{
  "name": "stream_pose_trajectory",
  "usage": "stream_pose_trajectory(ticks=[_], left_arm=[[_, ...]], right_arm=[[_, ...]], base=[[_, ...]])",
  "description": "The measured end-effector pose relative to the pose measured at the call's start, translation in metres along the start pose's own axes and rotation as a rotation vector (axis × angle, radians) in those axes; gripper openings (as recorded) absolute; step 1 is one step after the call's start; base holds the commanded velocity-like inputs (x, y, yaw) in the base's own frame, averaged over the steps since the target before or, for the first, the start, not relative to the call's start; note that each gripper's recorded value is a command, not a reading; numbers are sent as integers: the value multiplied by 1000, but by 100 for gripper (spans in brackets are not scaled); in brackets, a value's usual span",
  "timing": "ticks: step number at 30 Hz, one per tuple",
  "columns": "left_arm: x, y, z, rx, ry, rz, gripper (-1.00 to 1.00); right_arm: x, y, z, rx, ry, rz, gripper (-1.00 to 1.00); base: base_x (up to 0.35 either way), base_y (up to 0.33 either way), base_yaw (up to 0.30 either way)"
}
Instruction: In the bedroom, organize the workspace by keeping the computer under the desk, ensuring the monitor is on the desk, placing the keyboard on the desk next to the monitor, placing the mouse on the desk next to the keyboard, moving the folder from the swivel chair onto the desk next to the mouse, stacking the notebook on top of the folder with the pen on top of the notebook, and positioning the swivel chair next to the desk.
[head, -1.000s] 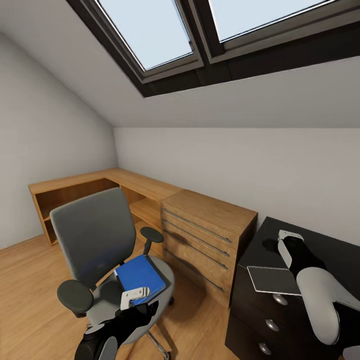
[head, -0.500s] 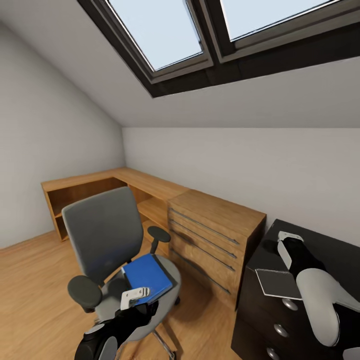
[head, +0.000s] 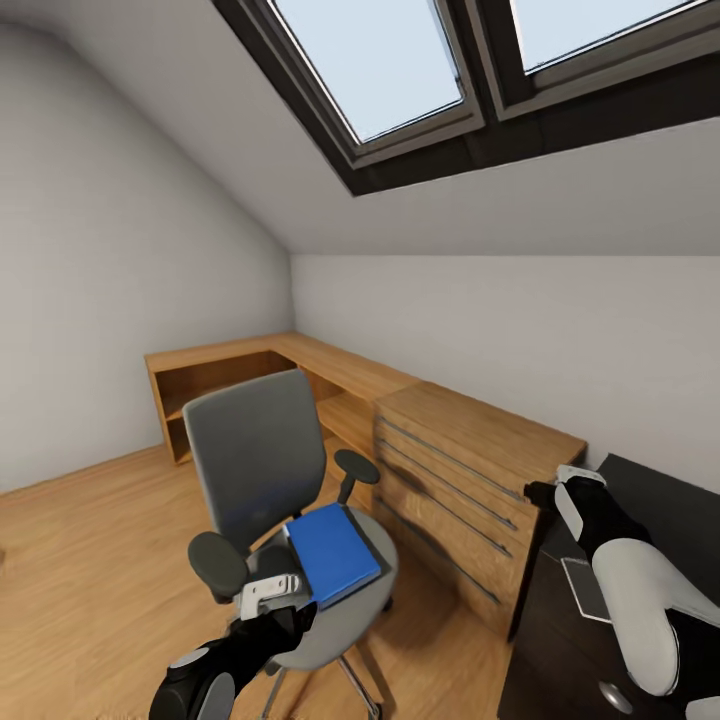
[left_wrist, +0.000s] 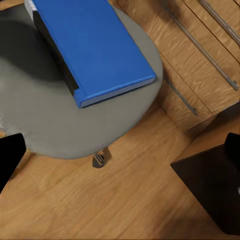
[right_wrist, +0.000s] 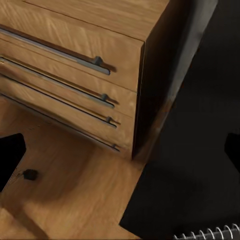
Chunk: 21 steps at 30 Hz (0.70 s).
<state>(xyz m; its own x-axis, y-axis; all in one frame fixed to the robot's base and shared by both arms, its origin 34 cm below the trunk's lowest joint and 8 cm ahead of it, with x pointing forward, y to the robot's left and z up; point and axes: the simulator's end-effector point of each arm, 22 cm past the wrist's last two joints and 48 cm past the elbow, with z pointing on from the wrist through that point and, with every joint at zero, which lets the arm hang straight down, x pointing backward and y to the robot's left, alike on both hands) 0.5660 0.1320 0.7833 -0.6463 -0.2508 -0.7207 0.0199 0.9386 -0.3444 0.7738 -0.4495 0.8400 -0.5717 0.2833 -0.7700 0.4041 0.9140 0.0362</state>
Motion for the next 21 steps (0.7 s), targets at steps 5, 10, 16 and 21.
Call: stream_pose_trajectory(ticks=[5, 10, 16, 21], left_arm=[[0, 0, 0, 0, 0, 0, 100], [0, 0, 0, 0, 0, 0, 100], [0, 0, 0, 0, 0, 0, 100], [0, 0, 0, 1, 0, -1, 100]], right_arm=[[1, 0, 0, 0, 1, -1, 100], [1, 0, 0, 0, 2, -1, 100], [3, 1, 1, -1, 4, -3, 100], [7, 0, 2, 1, 9, -5, 100]], base=[[0, 0, 280], [0, 0, 280], [0, 0, 280], [0, 0, 280]])
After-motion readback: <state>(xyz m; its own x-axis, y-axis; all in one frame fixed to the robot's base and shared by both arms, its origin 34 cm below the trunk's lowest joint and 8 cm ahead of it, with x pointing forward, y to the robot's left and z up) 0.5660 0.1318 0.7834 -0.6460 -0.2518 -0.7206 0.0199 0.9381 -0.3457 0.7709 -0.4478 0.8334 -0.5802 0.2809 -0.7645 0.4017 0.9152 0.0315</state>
